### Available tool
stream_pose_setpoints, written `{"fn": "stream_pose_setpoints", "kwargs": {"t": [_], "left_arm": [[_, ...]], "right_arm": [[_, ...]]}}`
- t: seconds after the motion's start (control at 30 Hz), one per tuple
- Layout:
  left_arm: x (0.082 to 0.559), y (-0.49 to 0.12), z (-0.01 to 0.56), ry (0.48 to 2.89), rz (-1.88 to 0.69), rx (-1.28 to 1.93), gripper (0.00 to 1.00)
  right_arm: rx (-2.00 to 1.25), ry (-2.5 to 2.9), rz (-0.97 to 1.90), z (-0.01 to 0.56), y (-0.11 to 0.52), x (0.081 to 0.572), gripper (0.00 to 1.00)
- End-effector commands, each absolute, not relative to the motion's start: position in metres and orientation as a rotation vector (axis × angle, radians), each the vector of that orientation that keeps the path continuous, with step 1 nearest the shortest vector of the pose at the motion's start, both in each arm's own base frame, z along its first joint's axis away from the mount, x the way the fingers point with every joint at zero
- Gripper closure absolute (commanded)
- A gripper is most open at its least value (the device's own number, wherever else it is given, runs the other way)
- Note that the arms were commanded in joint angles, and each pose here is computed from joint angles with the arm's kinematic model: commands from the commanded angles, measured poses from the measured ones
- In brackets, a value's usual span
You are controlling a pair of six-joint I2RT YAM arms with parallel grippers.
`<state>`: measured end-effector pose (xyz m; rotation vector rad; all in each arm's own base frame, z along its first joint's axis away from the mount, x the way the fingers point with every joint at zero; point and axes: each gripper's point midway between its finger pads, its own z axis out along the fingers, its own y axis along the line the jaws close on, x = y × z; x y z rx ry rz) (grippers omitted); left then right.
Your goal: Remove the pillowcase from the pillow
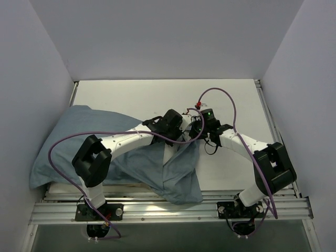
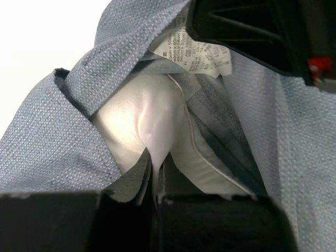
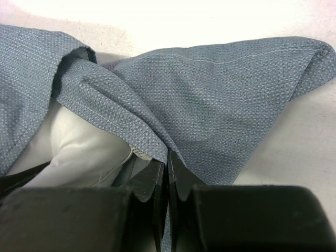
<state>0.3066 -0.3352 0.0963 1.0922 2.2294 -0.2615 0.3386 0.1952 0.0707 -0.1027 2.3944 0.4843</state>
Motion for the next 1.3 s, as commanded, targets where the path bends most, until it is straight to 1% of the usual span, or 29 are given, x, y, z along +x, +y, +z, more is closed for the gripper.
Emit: {"fn": "stream_pose_setpoints", "kwargs": {"t": [0.0,0.1,0.37,0.53,0.63,0.73,0.83,1.0,1.07,1.13,1.17,1.2,1.27], "left_arm": [[0.295,-0.34,0.112,2.182,-0.351,1.115,0.98],[0.293,-0.339,0.14,2.118,-0.385,1.095,0.98],[0.258,-0.334,0.209,1.893,-0.58,1.136,0.98],[0.233,-0.331,0.216,1.838,-0.667,1.243,0.98],[0.234,-0.331,0.223,1.838,-0.683,1.207,0.98],[0.235,-0.337,0.243,1.762,-0.727,1.193,0.98],[0.249,-0.341,0.274,1.689,-0.711,1.104,0.98],[0.3,-0.34,0.341,1.516,-0.652,0.842,0.98],[0.325,-0.337,0.364,1.473,-0.58,0.726,0.98],[0.349,-0.329,0.366,1.494,-0.49,0.638,0.98],[0.361,-0.333,0.352,1.531,-0.456,0.627,0.98],[0.37,-0.332,0.354,1.537,-0.431,0.603,0.98],[0.385,-0.333,0.332,1.589,-0.374,0.585,0.98]], "right_arm": [[-0.063,2.333,0.447,0.085,0.188,0.349,1.0],[-0.043,2.331,0.427,0.084,0.184,0.352,1.0],[0.011,2.364,0.446,0.084,0.175,0.361,1.0],[-0.003,2.39,0.47,0.087,0.177,0.365,1.0],[-0.024,2.379,0.487,0.095,0.181,0.369,1.0],[-0.038,2.403,0.49,0.09,0.183,0.369,1.0],[-0.048,2.416,0.494,0.085,0.185,0.367,1.0],[-0.096,2.457,0.515,0.07,0.197,0.349,1.0],[-0.089,2.46,0.517,0.069,0.197,0.345,1.0],[-0.089,2.441,0.53,0.076,0.196,0.34,1.0],[-0.093,2.432,0.537,0.08,0.196,0.338,1.0],[-0.095,2.411,0.546,0.093,0.196,0.336,1.0],[-0.097,2.382,0.546,0.108,0.195,0.335,0.98]]}}
